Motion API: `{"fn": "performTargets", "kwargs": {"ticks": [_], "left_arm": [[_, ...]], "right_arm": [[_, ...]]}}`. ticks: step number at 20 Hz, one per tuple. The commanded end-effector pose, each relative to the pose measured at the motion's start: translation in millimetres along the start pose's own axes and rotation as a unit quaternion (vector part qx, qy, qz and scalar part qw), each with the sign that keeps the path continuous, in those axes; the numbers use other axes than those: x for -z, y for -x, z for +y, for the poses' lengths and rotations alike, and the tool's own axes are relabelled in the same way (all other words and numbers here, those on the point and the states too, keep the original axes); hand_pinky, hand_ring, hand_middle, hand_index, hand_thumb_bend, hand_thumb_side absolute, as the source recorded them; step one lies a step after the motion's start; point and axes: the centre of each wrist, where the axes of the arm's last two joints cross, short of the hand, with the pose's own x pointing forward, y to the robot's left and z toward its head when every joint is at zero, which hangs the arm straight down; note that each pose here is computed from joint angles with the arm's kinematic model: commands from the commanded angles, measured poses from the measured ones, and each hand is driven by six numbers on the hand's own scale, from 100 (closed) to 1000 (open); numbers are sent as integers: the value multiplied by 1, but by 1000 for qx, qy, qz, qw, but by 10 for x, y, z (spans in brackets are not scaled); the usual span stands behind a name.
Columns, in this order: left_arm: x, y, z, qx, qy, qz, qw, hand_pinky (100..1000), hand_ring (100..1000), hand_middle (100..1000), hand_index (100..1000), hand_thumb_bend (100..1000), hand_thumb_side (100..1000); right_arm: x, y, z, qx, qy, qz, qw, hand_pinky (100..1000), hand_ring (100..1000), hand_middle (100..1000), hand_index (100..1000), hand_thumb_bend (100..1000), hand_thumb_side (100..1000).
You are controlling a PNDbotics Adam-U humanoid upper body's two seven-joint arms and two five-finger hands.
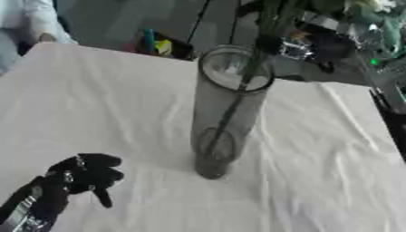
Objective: Arrange flowers into the vase.
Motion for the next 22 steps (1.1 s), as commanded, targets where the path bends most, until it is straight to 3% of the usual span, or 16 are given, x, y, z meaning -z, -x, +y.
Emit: {"fn": "performTargets", "kwargs": {"ticks": [1,10,22], "left_arm": [[26,-53,15,9,6,-8,1000,494,752,790,725,100,1000],[23,-51,10,8,10,-5,1000,494,757,792,725,100,1000],[21,-51,10,9,14,-4,1000,495,760,795,726,100,1000]], "right_arm": [[-57,-21,-185,-14,-4,-5,1000,913,1000,917,998,473,1000],[-74,-57,-253,-2,-2,-19,1000,926,1000,920,1000,522,1000],[-202,-13,-262,-19,-24,-6,1000,933,1000,935,1000,587,1000]]}}
